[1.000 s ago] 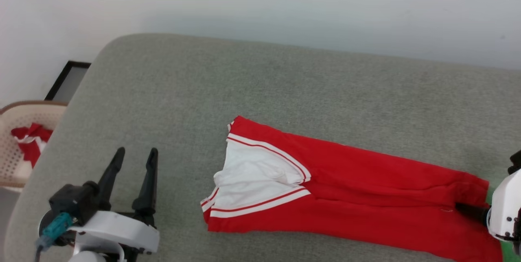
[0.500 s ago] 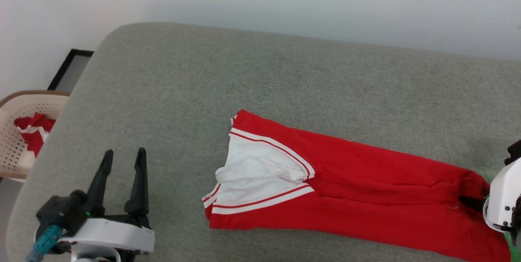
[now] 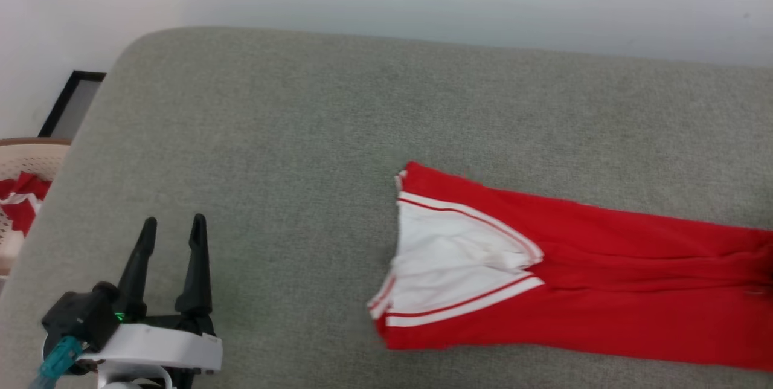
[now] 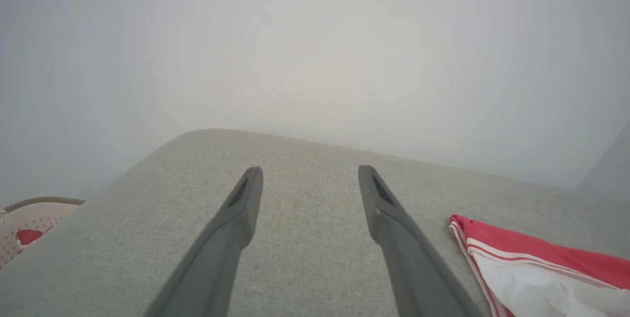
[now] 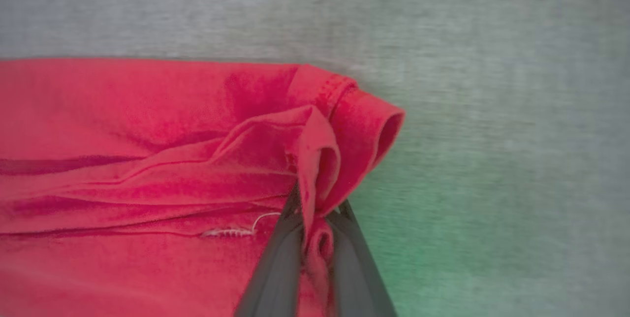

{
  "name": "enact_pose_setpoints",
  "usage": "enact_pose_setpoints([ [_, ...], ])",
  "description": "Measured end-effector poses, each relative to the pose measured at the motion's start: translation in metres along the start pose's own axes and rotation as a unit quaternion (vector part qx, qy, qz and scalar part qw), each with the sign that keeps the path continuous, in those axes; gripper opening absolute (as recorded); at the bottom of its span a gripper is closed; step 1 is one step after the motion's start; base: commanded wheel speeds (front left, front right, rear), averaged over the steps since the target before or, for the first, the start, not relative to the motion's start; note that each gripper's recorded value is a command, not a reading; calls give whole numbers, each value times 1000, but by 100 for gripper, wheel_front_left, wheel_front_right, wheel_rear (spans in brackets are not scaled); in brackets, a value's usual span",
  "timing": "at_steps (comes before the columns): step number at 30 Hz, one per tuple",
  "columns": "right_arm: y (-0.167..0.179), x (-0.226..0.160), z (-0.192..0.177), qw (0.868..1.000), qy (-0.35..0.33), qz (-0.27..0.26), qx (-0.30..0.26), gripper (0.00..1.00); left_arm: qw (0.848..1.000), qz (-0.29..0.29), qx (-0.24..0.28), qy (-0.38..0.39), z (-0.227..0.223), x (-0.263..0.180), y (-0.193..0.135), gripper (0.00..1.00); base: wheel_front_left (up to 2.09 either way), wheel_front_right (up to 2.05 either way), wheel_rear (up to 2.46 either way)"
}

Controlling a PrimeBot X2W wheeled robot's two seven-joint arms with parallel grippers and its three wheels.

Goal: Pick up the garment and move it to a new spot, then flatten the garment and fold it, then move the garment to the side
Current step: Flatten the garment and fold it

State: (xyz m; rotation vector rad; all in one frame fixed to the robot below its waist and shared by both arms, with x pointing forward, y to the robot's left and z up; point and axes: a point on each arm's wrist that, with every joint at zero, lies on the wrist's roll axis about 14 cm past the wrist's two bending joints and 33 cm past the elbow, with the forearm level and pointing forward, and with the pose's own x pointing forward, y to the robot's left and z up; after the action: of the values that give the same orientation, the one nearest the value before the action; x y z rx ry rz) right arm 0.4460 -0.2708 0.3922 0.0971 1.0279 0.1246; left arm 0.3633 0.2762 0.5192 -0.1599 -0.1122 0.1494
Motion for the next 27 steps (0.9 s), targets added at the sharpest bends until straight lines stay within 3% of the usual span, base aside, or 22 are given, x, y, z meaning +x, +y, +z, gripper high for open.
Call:
enact_pose_setpoints([
  [5,-29,-9,4,999,0,-39,3,0,1000,-8,-1,7,-7,6,-7,100,0,0,0],
  [10,-11,-16,10,999,-6,-17,-27,0,1000,-12,-7,5,-8,8,-11,100,0,0,0],
  [16,56,-35,23,993,-41,82,-70,0,1000,-16,-13,5,-9,2,-14,100,0,0,0],
  [27,183,-53,30,957,-73,208,-187,0,999,-26,-28,1,-7,-3,-25,100,0,0,0],
])
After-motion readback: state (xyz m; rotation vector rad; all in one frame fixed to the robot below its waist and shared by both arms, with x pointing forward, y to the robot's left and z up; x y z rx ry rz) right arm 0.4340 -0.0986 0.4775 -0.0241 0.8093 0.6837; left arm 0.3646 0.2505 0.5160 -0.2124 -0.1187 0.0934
